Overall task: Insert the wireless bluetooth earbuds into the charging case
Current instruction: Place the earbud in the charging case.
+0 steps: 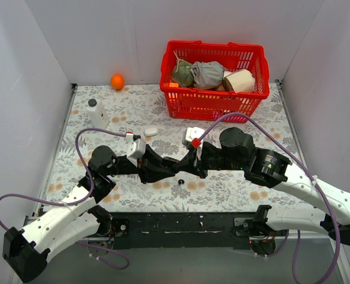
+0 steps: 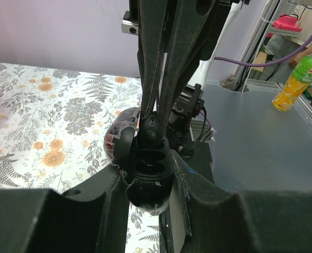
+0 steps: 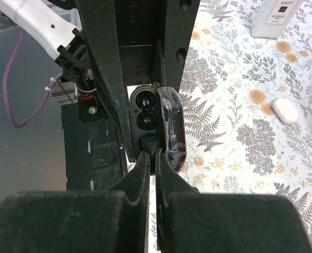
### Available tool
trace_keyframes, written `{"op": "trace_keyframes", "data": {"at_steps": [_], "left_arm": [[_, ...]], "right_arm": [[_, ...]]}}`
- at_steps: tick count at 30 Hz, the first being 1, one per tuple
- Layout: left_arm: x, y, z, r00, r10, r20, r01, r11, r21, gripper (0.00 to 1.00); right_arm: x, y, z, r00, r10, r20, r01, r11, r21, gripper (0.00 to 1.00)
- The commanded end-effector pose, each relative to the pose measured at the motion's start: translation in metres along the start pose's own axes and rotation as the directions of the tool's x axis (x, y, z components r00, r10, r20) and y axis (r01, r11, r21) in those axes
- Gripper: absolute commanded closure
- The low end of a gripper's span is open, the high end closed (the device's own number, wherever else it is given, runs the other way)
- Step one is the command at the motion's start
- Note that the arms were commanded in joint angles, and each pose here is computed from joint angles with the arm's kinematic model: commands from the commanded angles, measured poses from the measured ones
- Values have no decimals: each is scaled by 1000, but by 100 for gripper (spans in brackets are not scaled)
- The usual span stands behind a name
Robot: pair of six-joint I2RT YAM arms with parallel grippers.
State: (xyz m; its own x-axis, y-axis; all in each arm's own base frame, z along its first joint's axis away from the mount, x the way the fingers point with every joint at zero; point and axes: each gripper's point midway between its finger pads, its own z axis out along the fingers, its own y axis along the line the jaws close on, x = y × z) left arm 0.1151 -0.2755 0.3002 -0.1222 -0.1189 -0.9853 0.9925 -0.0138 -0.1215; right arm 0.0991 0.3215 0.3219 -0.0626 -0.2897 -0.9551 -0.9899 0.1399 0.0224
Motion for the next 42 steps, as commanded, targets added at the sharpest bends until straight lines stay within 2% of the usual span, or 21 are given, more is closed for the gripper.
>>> {"op": "trace_keyframes", "data": {"at_steps": [1,6,15,21,32,42], "left_arm": [[-16,-1,-1,997,48,60,-47,999,-14,100],[-18,-3,0,996,46,76,-45,999,-9,100],[-17,-2,-1,995,37,89,-36,999,-12,100],[-16,-2,-2,995,33,93,-32,999,-16,100],[-13,-1,-2,995,38,90,-36,999,-20,100],[-11,-3,-3,995,34,92,-33,999,-15,100]], "right_arm": [[-4,-1,3,1000,12,12,-12,1000,9,99],[-9,-7,2,1000,15,9,-16,999,40,84],[-15,-15,0,1000,27,9,-28,995,91,73],[-20,-16,0,1000,27,17,-28,995,98,70],[-28,-18,-6,998,31,51,-37,993,115,71],[-28,-18,-4,998,40,51,-45,993,112,92]]}}
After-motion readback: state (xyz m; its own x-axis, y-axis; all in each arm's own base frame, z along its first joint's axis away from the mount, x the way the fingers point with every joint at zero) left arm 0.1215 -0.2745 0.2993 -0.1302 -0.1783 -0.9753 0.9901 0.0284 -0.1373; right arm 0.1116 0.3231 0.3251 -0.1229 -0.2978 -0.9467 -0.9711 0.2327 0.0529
